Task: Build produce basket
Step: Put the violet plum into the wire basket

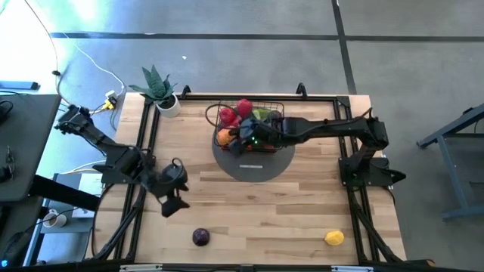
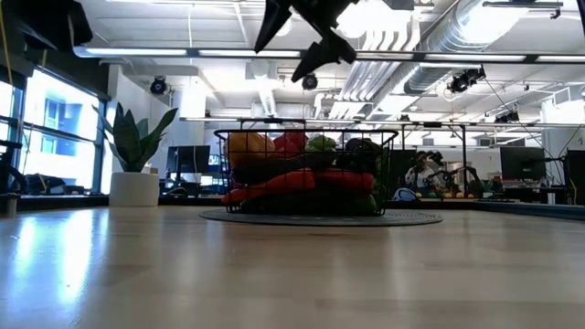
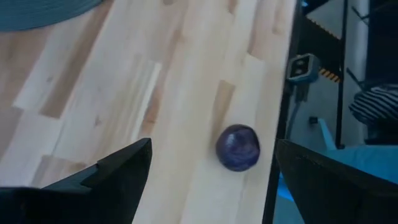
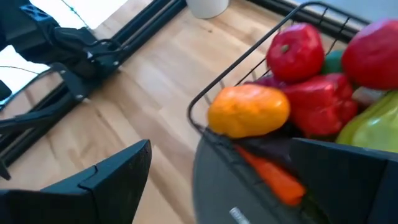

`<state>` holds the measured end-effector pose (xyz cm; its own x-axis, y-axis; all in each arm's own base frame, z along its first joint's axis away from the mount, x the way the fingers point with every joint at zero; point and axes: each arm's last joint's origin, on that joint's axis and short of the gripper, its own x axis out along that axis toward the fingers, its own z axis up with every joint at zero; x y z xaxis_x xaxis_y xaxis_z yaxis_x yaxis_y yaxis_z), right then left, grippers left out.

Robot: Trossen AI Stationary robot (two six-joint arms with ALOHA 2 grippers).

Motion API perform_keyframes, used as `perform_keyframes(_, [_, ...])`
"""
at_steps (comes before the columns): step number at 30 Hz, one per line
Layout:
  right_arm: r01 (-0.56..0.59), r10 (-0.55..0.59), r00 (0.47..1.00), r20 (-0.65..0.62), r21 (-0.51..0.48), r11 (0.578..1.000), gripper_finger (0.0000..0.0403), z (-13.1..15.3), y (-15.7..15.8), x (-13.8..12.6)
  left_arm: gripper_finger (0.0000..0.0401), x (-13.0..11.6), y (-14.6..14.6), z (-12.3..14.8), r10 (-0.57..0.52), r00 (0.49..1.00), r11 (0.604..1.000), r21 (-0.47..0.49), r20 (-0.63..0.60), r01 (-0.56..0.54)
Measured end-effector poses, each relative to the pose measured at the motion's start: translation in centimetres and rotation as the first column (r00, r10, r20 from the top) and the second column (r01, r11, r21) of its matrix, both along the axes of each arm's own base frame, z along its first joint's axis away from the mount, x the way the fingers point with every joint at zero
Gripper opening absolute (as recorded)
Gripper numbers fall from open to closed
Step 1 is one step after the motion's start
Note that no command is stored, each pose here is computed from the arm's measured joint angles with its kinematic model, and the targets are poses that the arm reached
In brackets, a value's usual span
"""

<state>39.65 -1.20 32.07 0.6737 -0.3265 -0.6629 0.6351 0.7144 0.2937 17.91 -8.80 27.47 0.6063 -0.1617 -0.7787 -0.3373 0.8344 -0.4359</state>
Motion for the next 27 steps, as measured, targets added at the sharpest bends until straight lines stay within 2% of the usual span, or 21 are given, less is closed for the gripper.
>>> perform_keyframes(7, [-0.003, 0.001, 1.0, 0.025, 0.05, 0.999, 0.0364, 0.0, 2.7, 0.0, 0.0335, 0.3, -2.5, -0.6, -0.073, 0.997, 0.997, 0.027, 0.033, 0.072])
perform_keyframes(11, [-0.002, 0.0, 1.0, 0.029, 0.075, 0.997, 0.0364, -0.1, 3.6, -0.1, 0.0335, 0.8, -4.0, -1.2, -0.153, 0.986, 0.985, 0.093, 0.064, 0.147])
perform_keyframes(16, [-0.023, 0.021, 0.999, 0.031, 0.078, 0.997, 0.0364, 0.0, 4.6, -0.2, 0.0335, 1.5, -5.7, -2.1, -0.302, 0.949, 0.933, 0.235, 0.096, 0.273])
perform_keyframes(21, [-0.033, 0.031, 0.999, 0.034, 0.091, 0.995, 0.0364, -0.1, 5.5, -0.3, 0.0335, 2.5, -6.8, -3.0, -0.411, 0.906, 0.876, 0.318, 0.101, 0.362])
perform_keyframes(27, [-0.031, 0.027, 0.999, 0.037, 0.113, 0.993, 0.0364, -0.1, 6.2, -0.4, 0.0335, 3.5, -7.7, -4.6, -0.531, 0.847, 0.794, 0.376, 0.043, 0.478])
